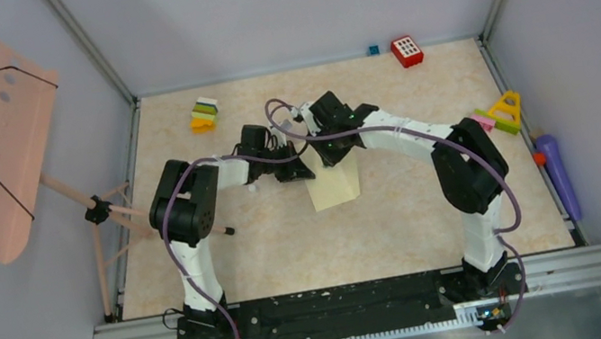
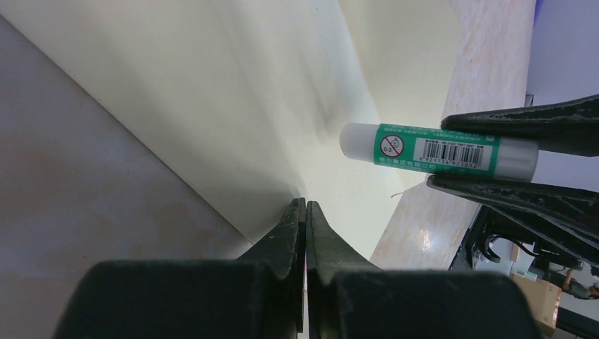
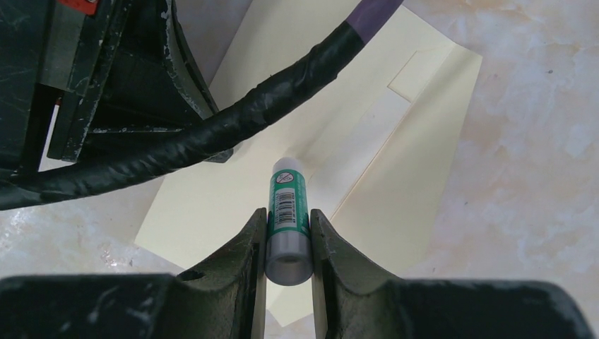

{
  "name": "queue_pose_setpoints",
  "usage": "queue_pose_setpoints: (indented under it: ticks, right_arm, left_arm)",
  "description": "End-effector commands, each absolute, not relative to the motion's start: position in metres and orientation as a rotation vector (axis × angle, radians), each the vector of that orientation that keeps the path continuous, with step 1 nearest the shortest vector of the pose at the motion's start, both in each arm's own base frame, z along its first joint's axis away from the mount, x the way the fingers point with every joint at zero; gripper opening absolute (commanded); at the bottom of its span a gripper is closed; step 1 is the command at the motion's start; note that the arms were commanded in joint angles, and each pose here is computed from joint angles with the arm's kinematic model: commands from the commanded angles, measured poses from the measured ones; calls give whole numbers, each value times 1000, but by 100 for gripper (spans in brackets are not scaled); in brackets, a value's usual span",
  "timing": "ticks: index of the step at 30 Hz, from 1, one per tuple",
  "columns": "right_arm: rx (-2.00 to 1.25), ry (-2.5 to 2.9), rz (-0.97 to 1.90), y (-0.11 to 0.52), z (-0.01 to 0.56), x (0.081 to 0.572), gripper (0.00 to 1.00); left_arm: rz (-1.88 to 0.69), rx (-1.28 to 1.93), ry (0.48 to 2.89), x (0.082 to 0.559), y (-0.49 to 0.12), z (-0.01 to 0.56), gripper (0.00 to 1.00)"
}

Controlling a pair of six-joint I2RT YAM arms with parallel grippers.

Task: Place the letter into the envelope and seal it
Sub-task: Paint the envelope at the center of the board.

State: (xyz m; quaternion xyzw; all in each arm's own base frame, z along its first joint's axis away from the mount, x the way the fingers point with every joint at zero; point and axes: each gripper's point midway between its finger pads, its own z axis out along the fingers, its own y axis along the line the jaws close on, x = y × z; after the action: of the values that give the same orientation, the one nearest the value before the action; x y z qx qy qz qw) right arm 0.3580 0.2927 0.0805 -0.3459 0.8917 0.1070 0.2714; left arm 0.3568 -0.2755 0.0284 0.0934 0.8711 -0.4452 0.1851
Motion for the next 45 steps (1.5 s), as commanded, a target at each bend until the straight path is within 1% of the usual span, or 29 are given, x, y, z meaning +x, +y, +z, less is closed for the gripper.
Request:
queue_pose_setpoints:
  ticks: [1, 6, 23, 45]
  right_arm:
    - [-960, 2395, 243, 294, 71, 357, 0]
    - [-974, 2405, 238, 294, 66, 354, 0]
    - [-915, 2350, 154, 293, 67, 376, 0]
    - [-872, 2303, 142, 307, 69, 401, 0]
  left_arm:
    - [-1189, 240, 2486, 362, -271, 17, 0]
    - [-1188, 241, 2487, 362, -271, 16, 0]
    - [-1078, 349, 2532, 353, -278, 6, 0]
    - [-1051, 398, 2567, 343, -281, -1, 0]
